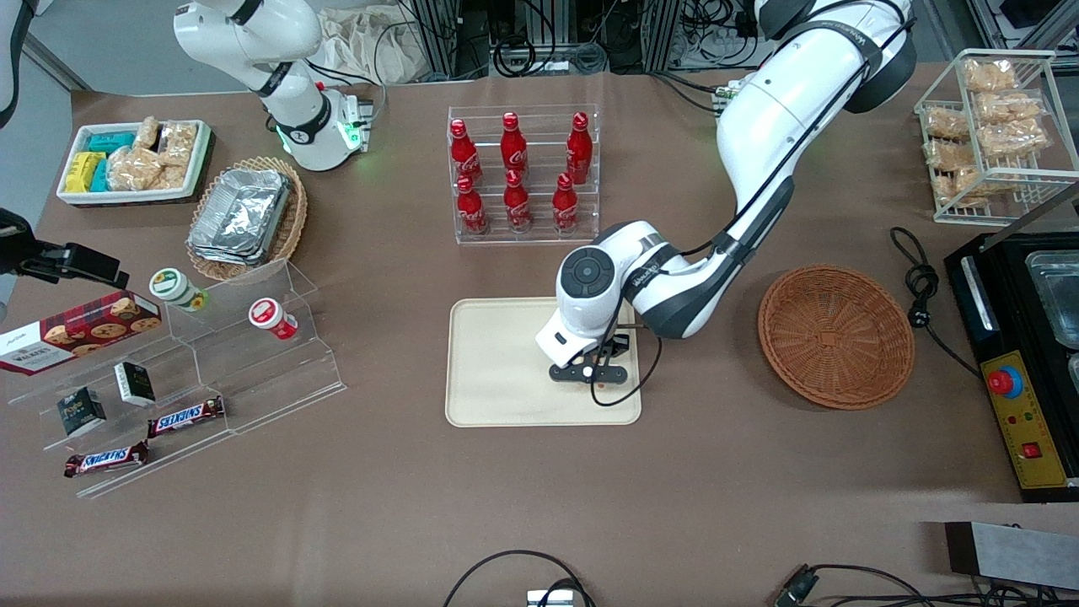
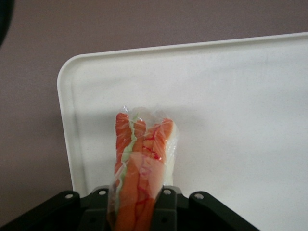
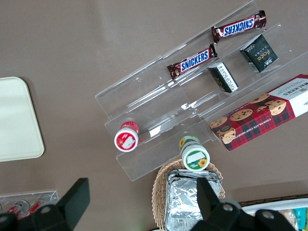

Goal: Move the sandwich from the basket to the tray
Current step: 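Lower the sandwich onto the tray and open the left gripper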

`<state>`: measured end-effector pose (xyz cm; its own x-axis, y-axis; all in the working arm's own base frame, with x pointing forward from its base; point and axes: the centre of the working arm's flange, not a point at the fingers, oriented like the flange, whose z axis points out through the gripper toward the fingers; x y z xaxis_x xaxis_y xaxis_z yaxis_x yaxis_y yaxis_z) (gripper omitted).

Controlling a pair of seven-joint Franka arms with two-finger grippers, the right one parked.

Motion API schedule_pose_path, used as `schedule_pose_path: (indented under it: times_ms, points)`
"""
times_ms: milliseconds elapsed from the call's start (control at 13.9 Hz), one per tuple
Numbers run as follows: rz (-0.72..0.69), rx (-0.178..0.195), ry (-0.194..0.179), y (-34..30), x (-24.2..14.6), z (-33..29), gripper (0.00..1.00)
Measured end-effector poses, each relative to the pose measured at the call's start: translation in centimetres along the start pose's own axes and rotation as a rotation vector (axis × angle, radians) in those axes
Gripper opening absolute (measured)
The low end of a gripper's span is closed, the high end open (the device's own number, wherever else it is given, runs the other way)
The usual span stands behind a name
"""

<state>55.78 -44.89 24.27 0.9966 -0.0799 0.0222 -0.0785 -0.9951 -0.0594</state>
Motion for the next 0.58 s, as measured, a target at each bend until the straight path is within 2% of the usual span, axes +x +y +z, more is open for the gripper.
schedule_pose_path:
  times_ms: [216, 361, 433, 505, 577]
  points:
    - [-0.001, 0.023, 0.008, -0.1, 0.0, 1.0, 0.29]
    - [-0.006, 0.037, 0.012, -0.1, -0.1, 1.8, 0.41]
    - [-0.007, 0.039, 0.011, -0.1, -0.1, 2.0, 0.41]
    - [-0.008, 0.04, 0.01, -0.1, -0.2, 2.1, 0.47]
    - [-0.011, 0.04, 0.01, 0.0, -0.2, 2.1, 0.47]
